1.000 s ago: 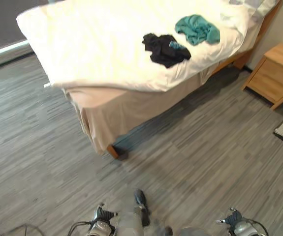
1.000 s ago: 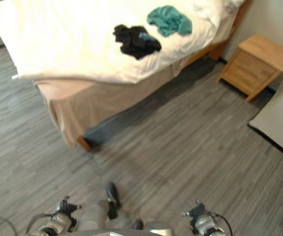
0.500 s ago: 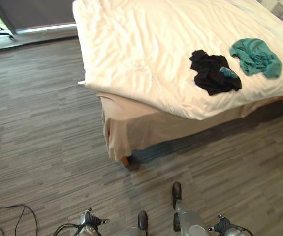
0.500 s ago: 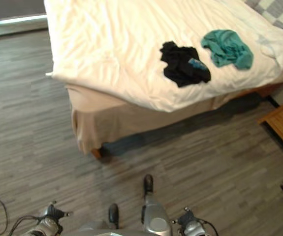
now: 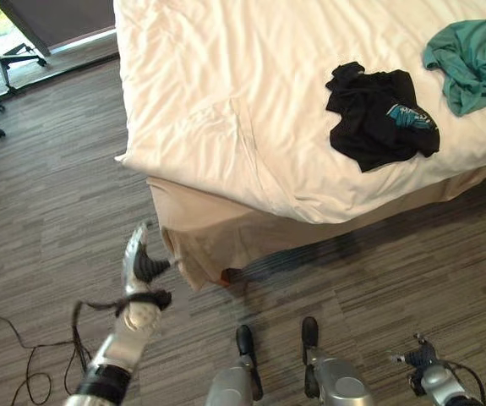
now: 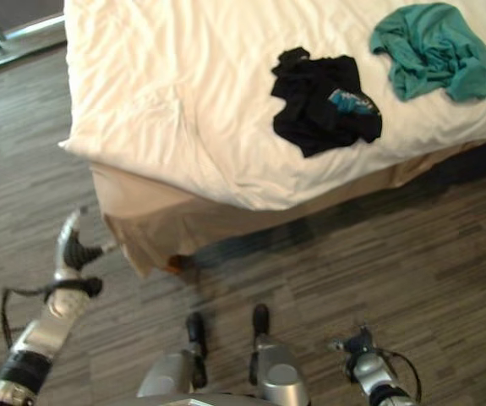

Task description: Tidy up the quilt and then pick up the clothes from the bed and put them into the laundry hamper.

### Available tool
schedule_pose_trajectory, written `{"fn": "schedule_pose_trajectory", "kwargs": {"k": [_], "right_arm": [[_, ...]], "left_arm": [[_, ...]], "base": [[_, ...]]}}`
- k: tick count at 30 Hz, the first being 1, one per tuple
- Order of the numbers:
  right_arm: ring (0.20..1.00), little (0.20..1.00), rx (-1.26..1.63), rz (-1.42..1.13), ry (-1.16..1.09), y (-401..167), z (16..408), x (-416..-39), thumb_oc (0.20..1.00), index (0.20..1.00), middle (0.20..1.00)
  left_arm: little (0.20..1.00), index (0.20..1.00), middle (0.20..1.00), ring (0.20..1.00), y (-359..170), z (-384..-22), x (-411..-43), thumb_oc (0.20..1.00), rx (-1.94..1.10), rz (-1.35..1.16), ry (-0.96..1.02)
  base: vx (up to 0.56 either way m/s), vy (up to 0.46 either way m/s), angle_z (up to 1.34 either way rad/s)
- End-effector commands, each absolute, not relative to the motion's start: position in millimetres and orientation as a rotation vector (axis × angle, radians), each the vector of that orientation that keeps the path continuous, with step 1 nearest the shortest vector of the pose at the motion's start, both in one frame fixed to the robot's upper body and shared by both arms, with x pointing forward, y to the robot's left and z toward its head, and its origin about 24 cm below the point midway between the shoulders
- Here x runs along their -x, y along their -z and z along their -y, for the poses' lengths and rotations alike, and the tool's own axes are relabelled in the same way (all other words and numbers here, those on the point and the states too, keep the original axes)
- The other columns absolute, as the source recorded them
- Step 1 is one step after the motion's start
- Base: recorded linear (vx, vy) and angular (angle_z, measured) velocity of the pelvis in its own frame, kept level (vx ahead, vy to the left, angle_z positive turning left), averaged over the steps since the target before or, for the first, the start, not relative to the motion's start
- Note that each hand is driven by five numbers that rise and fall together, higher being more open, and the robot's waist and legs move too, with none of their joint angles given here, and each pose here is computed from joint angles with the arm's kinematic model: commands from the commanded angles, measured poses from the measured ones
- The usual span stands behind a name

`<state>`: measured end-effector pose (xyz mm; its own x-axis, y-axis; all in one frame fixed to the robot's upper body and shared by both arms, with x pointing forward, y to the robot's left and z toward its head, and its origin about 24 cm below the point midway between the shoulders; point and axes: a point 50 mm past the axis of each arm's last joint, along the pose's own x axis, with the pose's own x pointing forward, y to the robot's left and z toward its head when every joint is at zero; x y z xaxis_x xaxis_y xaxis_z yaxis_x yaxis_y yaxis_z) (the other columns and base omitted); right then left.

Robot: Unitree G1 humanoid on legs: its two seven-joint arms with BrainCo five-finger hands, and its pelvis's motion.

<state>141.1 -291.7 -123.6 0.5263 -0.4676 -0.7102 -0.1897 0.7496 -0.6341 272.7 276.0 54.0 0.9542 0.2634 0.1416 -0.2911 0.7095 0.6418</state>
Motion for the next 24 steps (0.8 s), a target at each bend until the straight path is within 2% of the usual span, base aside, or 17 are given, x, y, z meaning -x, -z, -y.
{"fn": "schedule_pose_trajectory", "kwargs": {"k": [1, 3, 4, 7, 9, 12, 14, 16, 17, 19, 20, 24], "right_arm": [[1.000, 1.000, 0.707, -1.053, 0.186, 130, 284, -137, 1.000, 1.000, 1.000], [1.000, 1.000, 0.713, -1.049, 0.178, 129, 281, -143, 1.000, 1.000, 1.000], [1.000, 1.000, 0.712, -1.049, 0.179, 129, 281, -143, 1.000, 1.000, 1.000], [1.000, 1.000, 0.728, -0.990, 0.176, 122, 280, -160, 1.000, 1.000, 1.000], [1.000, 1.000, 0.728, -0.933, 0.173, 116, 277, -174, 1.000, 1.000, 1.000], [1.000, 1.000, 0.702, -0.829, 0.160, 107, 264, -194, 1.000, 1.000, 1.000], [1.000, 1.000, 0.689, -0.815, 0.151, 108, 260, -196, 1.000, 1.000, 1.000], [1.000, 1.000, 0.673, -0.826, 0.115, 113, 250, -194, 1.000, 1.000, 1.000], [1.000, 1.000, 0.660, -0.896, 0.119, 121, 249, -185, 1.000, 1.000, 1.000], [1.000, 1.000, 0.674, -0.945, 0.117, 125, 252, -178, 1.000, 1.000, 1.000], [1.000, 1.000, 0.675, -0.946, 0.117, 125, 252, -178, 1.000, 1.000, 1.000], [1.000, 1.000, 0.705, -0.957, 0.150, 118, 267, -183, 1.000, 1.000, 1.000]], "left_arm": [[1.000, 1.000, 1.000, 1.000, -101, -293, -285, 1.000, -0.750, 0.220, -0.432], [1.000, 1.000, 1.000, 1.000, -145, -287, -308, 1.000, -0.808, 0.371, -0.484], [1.000, 1.000, 1.000, 1.000, -145, -286, -309, 1.000, -0.808, 0.371, -0.484], [1.000, 1.000, 1.000, 1.000, -198, -289, -334, 1.000, -0.938, 0.469, -0.556], [1.000, 1.000, 1.000, 1.000, -227, -299, -351, 1.000, -1.080, 0.446, -0.623], [1.000, 1.000, 1.000, 1.000, -284, -306, -372, 1.000, -1.507, 0.367, -0.679], [1.000, 1.000, 1.000, 1.000, -297, -299, -377, 1.000, -1.574, 0.368, -0.679], [0.200, 0.200, 0.200, 0.200, -296, -294, -388, 0.200, -1.692, 0.278, -0.644], [0.200, 0.200, 0.200, 0.200, -253, -297, -396, 0.200, -1.749, 0.101, -0.524], [0.200, 0.200, 0.200, 0.200, -217, -300, -395, 0.200, -1.774, -0.006, -0.427], [0.200, 0.200, 0.200, 0.200, -217, -300, -395, 0.200, -1.773, -0.006, -0.427], [0.200, 0.200, 0.200, 0.200, -106, -319, -362, 0.200, -1.680, -0.306, -0.233]], "base": [[0.00, 0.037, 0.06], [0.03, 0.041, -0.10], [0.03, 0.018, -0.10], [-0.02, 0.009, -0.04], [-0.05, 0.020, -0.27], [-0.06, -0.002, -0.23], [-0.03, -0.044, -0.16], [0.00, -0.029, -0.11], [0.04, 0.025, -0.08], [0.05, 0.034, -0.05], [0.07, 0.042, -0.13], [0.10, 0.061, -0.12]]}}
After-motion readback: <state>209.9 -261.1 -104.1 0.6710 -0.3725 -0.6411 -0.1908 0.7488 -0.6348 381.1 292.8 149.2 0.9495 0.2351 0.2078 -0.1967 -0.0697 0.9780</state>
